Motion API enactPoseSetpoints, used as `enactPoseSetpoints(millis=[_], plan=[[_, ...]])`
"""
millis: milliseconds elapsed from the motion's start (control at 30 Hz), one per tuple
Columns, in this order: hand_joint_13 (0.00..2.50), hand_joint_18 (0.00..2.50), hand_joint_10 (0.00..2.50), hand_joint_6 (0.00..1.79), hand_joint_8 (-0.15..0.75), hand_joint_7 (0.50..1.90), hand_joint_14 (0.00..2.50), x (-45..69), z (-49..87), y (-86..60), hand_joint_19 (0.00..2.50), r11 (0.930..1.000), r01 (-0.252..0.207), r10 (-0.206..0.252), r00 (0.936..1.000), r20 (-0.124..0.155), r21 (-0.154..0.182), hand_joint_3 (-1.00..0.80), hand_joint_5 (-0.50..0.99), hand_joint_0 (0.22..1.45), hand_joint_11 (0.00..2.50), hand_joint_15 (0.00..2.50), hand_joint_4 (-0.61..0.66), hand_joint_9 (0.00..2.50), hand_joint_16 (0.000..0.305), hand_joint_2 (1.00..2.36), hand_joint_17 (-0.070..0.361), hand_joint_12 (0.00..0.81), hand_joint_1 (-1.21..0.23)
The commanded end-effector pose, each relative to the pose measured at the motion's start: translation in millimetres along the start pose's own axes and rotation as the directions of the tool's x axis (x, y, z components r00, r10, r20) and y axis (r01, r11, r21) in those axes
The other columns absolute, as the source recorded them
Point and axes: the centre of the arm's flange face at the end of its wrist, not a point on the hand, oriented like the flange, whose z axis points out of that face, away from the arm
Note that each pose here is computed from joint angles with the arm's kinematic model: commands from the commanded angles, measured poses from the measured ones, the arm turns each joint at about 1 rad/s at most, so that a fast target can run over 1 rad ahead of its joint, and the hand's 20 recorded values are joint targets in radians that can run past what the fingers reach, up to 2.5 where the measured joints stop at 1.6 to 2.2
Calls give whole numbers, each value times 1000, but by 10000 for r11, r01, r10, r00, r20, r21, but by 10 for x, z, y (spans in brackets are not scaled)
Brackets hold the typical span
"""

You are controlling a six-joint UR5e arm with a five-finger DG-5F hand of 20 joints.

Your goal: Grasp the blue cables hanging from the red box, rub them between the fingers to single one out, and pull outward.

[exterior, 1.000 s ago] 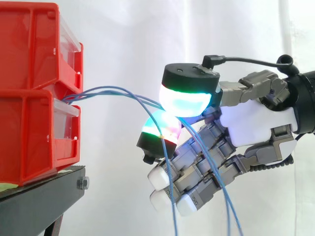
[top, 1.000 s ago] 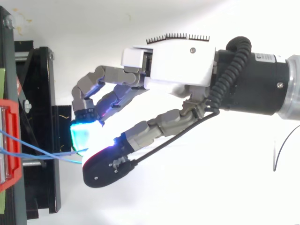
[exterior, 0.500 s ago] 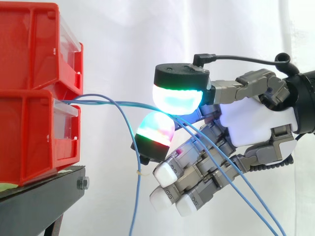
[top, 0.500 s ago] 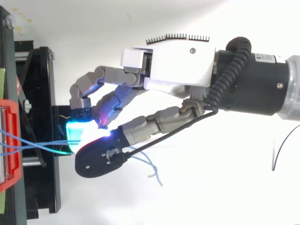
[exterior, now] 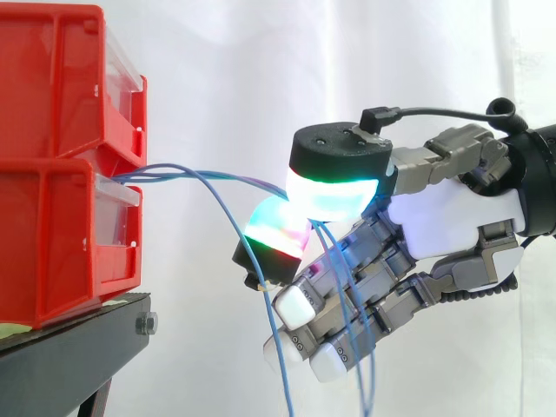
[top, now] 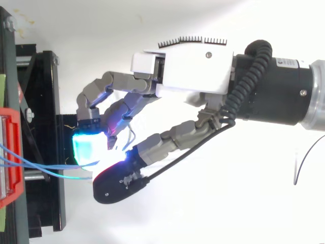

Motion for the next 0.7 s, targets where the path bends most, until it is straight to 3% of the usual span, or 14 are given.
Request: enactPoseSetpoints(millis=[0,200,367,533,667], plan=[[588,544,12,898,290,959,12,0,1,6,245,10000,-4,4,10000,-2,-15,-259,-189,696,421,290,125,818,43,1017,96,382,-918],[587,537,11,856,294,983,12,0,0,-1,273,10000,0,0,10000,-4,-1,-500,-163,597,391,291,133,847,43,1000,96,377,-836],[614,554,11,836,302,1009,10,0,0,-1,281,10000,15,-15,10000,-4,-1,-500,-146,553,377,293,135,883,44,1000,98,385,-735],[628,552,11,825,295,1008,11,0,1,6,288,10000,11,-11,10000,-2,-15,-500,-138,588,360,297,124,899,42,1000,95,378,-674],[625,551,11,769,285,1055,11,-3,-3,17,295,10000,7,-7,10000,14,-29,-368,-118,612,351,294,102,907,42,1010,93,374,-650]])
